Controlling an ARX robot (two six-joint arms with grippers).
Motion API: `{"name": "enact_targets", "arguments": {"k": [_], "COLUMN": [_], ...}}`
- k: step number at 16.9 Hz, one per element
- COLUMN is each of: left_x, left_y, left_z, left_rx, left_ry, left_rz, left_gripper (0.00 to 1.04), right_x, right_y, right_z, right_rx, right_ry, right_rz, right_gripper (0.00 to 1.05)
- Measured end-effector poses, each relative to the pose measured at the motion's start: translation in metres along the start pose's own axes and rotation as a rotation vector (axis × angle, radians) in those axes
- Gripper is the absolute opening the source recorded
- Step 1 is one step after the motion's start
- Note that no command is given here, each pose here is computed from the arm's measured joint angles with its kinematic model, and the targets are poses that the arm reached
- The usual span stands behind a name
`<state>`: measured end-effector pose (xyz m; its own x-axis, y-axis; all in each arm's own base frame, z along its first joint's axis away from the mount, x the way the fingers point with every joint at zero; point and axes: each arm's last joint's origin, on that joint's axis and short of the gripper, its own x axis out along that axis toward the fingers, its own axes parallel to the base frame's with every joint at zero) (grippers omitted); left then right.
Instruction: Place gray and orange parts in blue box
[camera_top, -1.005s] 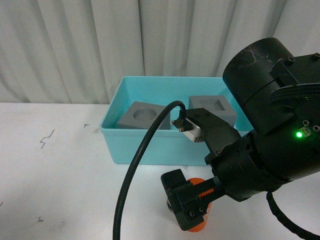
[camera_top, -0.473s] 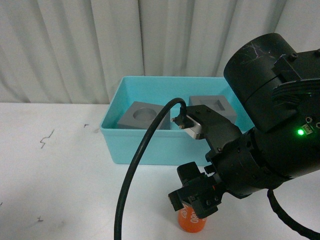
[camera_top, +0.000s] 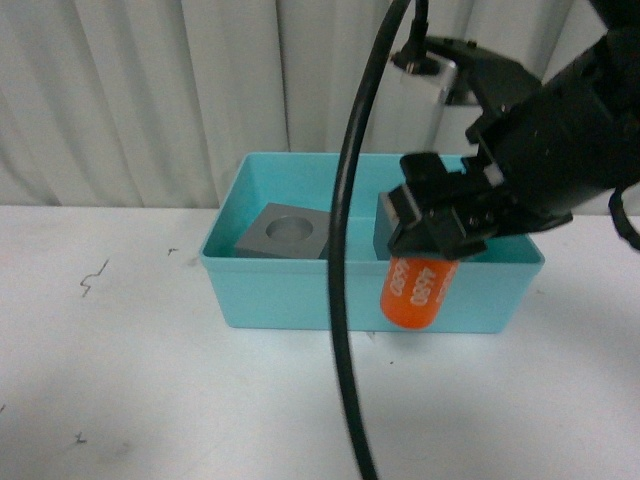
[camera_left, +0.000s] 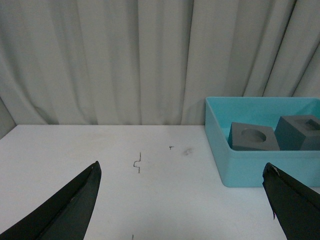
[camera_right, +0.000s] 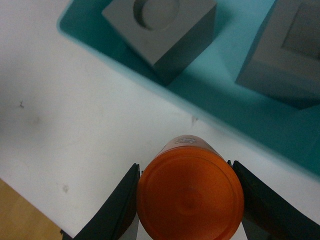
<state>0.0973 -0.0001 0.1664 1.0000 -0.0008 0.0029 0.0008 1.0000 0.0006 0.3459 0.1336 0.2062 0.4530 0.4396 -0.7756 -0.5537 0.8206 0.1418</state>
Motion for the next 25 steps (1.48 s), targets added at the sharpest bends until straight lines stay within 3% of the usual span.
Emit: {"name": "enact_targets", "arguments": {"k": [5, 9, 16, 25], "left_x": [0.000, 0.000, 0.000, 0.000], "left_y": [0.000, 0.000, 0.000, 0.000], "left_z": [0.000, 0.000, 0.000, 0.000], "left_rx": [0.000, 0.000, 0.000, 0.000], "left_ry": [0.000, 0.000, 0.000, 0.000], "left_rz": [0.000, 0.000, 0.000, 0.000], "left_gripper": [0.98, 0.98, 0.98, 0.98], "right_x": [-0.030, -0.011, 0.034, 0.054], "right_y": [-0.036, -0.054, -0.071, -0.068], "right_z": [0.055, 0.071, 0.076, 0.069], "right_rx": [-0.007, 0.008, 0.025, 0.031], "right_ry": [-0.118, -0.108, -0.069, -0.029], "right_rz": [-0.073, -0.077, -0.038, 0.000], "right_gripper": [0.49, 0.49, 0.49, 0.48]}}
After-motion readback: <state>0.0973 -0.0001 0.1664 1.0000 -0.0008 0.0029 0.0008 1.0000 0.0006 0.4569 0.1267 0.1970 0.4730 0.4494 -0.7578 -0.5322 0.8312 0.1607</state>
